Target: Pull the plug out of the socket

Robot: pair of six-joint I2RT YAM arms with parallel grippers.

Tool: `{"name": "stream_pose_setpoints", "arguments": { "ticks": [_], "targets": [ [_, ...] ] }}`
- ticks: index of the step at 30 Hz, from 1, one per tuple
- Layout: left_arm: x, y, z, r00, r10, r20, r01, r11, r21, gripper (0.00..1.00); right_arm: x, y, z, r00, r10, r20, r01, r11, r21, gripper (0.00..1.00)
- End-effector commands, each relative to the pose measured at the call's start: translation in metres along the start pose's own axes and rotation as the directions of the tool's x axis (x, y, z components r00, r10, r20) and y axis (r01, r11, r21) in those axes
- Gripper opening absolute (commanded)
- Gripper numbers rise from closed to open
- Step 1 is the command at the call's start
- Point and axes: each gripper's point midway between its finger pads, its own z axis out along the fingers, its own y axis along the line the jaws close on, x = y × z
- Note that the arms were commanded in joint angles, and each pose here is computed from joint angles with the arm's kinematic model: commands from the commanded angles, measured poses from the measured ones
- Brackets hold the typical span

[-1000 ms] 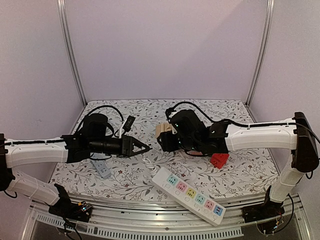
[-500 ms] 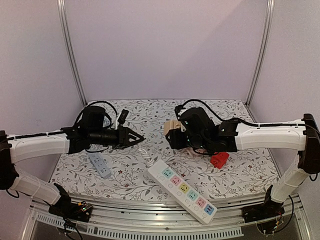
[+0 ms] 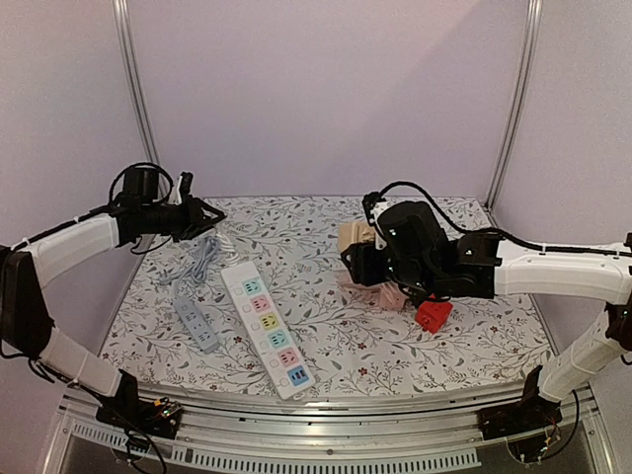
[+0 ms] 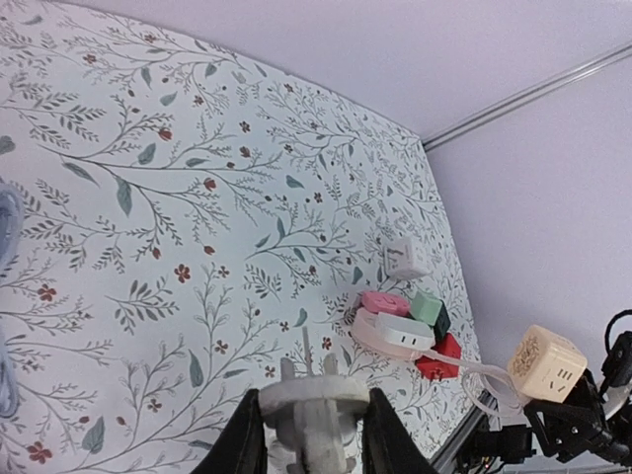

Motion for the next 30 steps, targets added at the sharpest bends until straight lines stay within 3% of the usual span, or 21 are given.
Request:
{"name": "stream_pose_setpoints", "arguments": {
  "ticks": [1,7,12,16,20,24,29,30],
  "targets": [
    [-0.039,0.033,-0.003,0.998,0.029,0.058,-0.024,0.996,-0.084,0.0,-0.017,0.0,-0.012,0.998,0.01,0.058,-0.009,1.0,-0.008,0.01],
    [-0.086,0.099,0.001,0.988,-0.067,0.141,0.091,0.981,-0.17,0.0,-0.019,0.003,-0.012,0.998,0.009,0.068,-0.007,1.0,-0.024,0.01],
    [-0.072,0.152,0.039,0.993,-0.119,-0.013,0.111,0.955,-0.273,0.0,-0.018,0.009,-0.008,0.998,0.009,0.067,-0.006,0.999,-0.05,0.01],
    [-0.05,0.19,0.056,0.98,-0.167,-0.113,0.115,0.923,-0.368,0.1,-0.017,0.008,-0.005,0.997,-0.009,0.073,0.012,0.999,-0.035,0.01],
    [-0.034,0.212,0.057,0.965,-0.212,-0.153,0.124,0.887,-0.445,0.3,-0.023,0.01,0.0,0.995,-0.044,0.088,0.045,0.999,-0.018,0.01],
    [-0.032,0.216,0.057,0.953,-0.258,-0.161,0.158,0.873,-0.461,0.68,-0.029,0.011,0.007,0.993,-0.035,0.112,0.035,0.999,0.0,0.02],
    [-0.037,0.211,0.048,0.956,-0.252,-0.147,0.152,0.86,-0.487,0.98,-0.03,0.02,0.012,0.994,-0.022,0.106,0.025,0.999,-0.03,0.02],
    [-0.04,0.209,0.044,0.961,-0.238,-0.14,0.139,0.855,-0.499,0.99,-0.028,0.022,0.014,0.995,-0.019,0.099,0.023,0.999,-0.039,0.02]
  ]
}}
